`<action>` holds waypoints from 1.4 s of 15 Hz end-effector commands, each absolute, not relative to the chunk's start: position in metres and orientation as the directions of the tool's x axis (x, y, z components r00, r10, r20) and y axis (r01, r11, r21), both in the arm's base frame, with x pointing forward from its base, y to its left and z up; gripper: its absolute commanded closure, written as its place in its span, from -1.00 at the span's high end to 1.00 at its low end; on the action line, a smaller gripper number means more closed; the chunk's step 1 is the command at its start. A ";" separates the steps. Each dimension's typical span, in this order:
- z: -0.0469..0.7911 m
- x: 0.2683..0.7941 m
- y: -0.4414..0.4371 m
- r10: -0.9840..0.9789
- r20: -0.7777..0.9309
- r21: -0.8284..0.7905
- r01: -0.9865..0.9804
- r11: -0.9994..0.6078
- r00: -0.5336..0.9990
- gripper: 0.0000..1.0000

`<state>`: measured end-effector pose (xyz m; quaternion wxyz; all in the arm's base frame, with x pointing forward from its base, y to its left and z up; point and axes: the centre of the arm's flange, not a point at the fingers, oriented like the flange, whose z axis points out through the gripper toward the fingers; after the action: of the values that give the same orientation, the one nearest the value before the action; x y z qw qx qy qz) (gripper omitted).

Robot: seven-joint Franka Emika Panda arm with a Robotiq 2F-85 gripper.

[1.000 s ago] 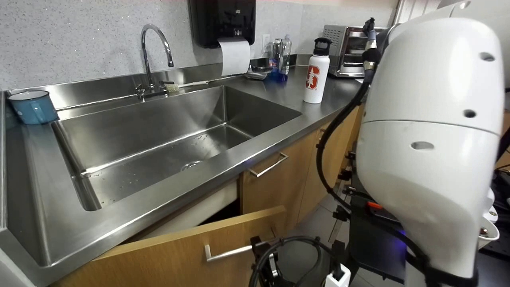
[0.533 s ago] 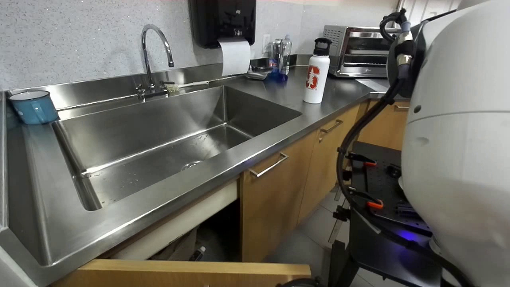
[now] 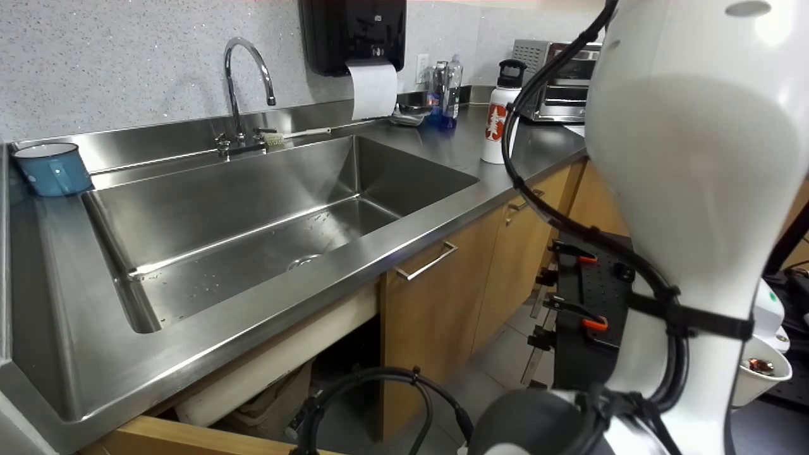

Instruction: Open the left door of the cabinet on the far left

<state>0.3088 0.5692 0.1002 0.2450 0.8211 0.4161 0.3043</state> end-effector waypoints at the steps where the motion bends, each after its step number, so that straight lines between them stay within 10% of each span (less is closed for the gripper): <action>1: 0.151 0.282 0.531 0.845 0.382 0.562 0.633 -0.533 0.373 1.00; 21: 0.315 0.185 0.398 0.740 0.598 0.433 0.652 -0.622 0.309 1.00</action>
<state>0.1948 0.4458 0.2899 0.0655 0.8047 0.4394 0.3938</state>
